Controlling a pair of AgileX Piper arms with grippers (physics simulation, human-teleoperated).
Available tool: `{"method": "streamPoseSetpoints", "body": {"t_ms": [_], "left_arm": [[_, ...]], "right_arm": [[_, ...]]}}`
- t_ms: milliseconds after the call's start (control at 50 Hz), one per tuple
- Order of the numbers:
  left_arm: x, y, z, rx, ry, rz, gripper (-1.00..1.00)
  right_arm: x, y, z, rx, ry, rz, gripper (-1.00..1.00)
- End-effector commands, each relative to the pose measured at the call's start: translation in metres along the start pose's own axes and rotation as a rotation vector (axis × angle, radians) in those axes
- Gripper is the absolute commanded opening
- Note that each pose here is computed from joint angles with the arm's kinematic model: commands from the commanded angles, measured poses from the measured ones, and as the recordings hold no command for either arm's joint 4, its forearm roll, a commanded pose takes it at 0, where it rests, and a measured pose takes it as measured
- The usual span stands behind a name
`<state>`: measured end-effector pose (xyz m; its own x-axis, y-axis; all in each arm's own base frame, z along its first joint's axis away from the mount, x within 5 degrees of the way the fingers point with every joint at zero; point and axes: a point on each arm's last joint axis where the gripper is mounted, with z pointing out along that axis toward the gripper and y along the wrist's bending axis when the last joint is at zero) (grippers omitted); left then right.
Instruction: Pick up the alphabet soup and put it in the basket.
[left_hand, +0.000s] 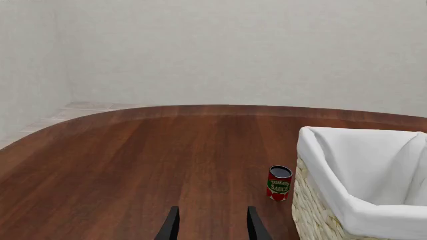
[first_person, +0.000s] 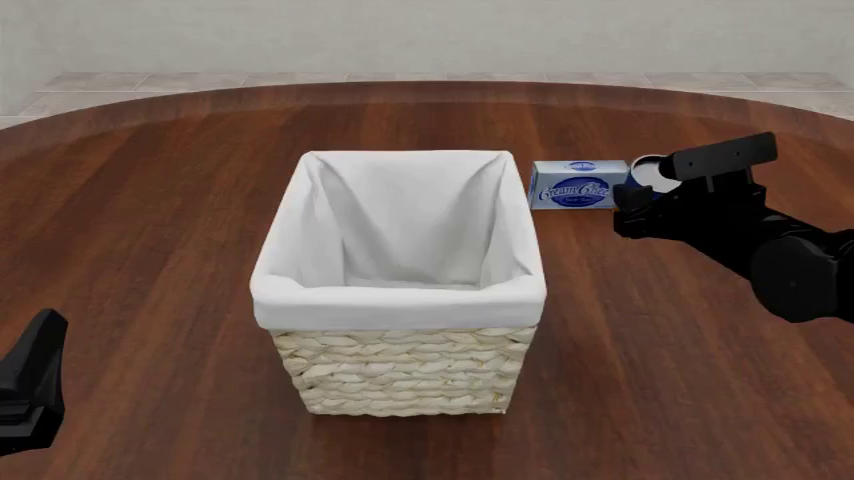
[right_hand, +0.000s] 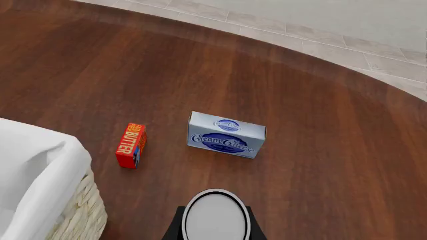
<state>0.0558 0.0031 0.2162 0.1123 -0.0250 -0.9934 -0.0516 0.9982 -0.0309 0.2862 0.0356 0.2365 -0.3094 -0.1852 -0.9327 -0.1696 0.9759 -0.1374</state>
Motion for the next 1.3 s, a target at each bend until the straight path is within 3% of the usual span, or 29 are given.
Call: {"method": "streamPoseSetpoints", "body": {"t_ms": [20,700,1300], "left_arm": [[0.0,0.0,0.0,0.003,-0.002,0.006,1.0],[-0.001,0.0,0.0,0.002,-0.008,0.007,1.0],[-0.001,0.0,0.0,0.004,-0.015,0.014,1.0]], "right_arm": [[-0.018,-0.002,-0.011,0.001,-0.037,0.012,-1.0],[-0.066,0.002,-0.047,-0.023,-0.123,-0.031,-1.0],[-0.099,0.034,-0.07,-0.152,-0.201,-0.105,-1.0]]}}
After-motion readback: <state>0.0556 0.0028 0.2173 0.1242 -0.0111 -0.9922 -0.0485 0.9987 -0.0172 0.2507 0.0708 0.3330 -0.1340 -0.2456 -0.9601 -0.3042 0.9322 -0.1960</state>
